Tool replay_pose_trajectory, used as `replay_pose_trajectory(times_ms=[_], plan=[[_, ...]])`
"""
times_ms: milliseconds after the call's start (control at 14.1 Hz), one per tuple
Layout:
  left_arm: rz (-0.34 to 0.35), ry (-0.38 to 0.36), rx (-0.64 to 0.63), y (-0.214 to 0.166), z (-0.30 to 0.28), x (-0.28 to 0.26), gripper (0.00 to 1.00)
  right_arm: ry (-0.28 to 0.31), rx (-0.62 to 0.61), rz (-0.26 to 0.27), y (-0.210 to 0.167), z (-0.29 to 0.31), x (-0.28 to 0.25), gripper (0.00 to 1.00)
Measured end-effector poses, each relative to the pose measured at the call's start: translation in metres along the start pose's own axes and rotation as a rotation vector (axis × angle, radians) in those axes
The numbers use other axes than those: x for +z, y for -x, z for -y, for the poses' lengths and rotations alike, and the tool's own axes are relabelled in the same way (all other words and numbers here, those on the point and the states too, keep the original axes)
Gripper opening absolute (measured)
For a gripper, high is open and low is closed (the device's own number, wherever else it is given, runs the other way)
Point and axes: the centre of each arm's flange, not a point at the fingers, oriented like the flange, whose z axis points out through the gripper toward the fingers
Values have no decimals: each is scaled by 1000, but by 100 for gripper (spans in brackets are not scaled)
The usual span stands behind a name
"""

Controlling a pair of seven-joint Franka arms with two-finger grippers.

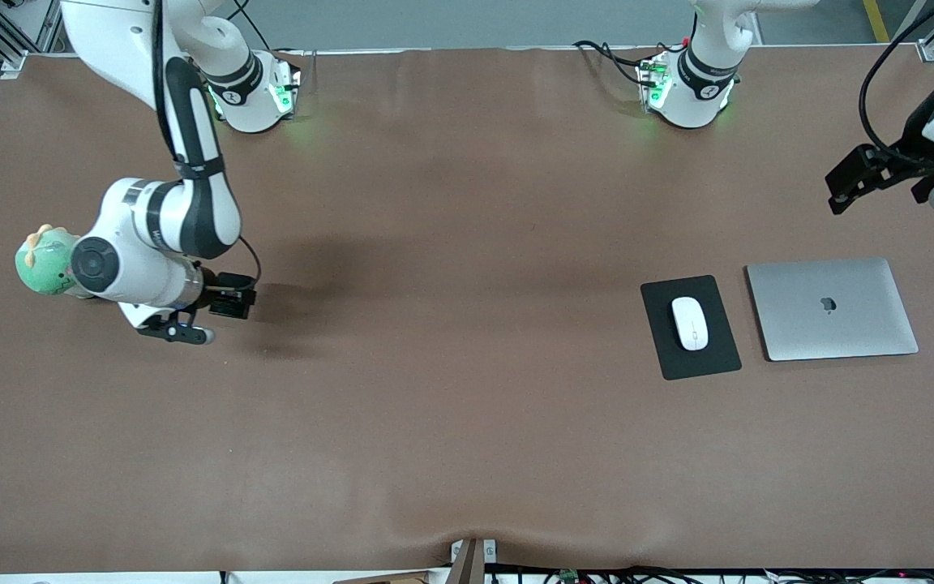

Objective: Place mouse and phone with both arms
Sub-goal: 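Release the mouse and raise the left gripper while the right gripper lifts the phone, then carry the phone with the right gripper beside the green plush toy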

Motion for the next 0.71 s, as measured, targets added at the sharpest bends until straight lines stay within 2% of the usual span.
replay_pose_trajectory(times_ms=[285, 498, 712], plan=[[18, 18, 32, 5, 27, 0, 100, 32, -56, -38, 11, -52, 26, 80], [32, 17, 38, 7, 24, 3, 100, 33, -84, -36, 17, -95, 35, 80], [37, 17, 39, 7, 24, 5, 100, 38, -98, -59, 19, -132, 39, 80]])
